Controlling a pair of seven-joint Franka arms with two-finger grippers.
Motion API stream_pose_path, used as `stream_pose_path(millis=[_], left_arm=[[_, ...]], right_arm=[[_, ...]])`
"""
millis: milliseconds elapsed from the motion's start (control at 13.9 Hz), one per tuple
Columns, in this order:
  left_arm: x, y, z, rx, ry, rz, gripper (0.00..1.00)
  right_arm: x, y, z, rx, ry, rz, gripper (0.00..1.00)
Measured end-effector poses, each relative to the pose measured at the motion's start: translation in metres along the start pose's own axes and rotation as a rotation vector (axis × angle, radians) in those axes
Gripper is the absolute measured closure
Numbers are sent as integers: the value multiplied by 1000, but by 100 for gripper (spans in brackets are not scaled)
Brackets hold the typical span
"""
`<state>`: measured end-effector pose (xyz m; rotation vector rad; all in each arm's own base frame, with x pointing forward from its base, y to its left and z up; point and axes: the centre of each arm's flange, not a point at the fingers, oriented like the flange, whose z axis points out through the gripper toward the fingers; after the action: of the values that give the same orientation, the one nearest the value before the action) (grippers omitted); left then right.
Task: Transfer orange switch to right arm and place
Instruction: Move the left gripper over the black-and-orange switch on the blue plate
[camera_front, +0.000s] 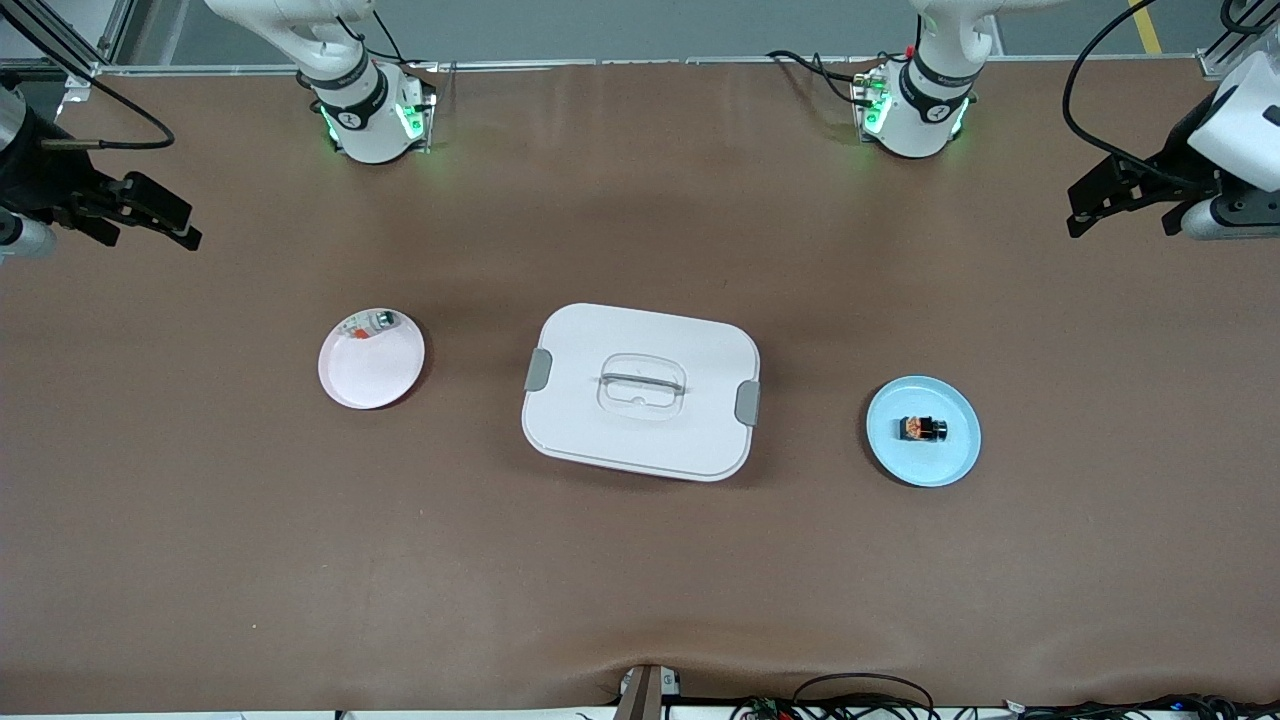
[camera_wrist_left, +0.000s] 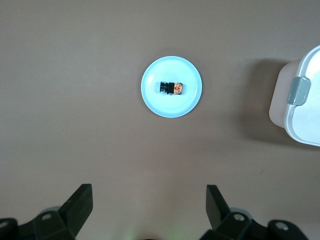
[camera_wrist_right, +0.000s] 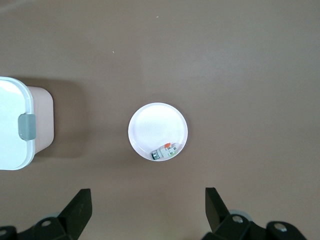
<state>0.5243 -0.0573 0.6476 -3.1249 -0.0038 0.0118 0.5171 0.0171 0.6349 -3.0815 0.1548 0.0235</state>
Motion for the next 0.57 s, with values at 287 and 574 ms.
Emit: stream_pose_path(millis=[287,574], left_arm=[[24,0,33,-7,-36,1,0],[64,2,93,-17,-65,5,0]], right_arm=[[0,0,0,-1,-1,0,0],[0,1,0,-13,1,-1,0]])
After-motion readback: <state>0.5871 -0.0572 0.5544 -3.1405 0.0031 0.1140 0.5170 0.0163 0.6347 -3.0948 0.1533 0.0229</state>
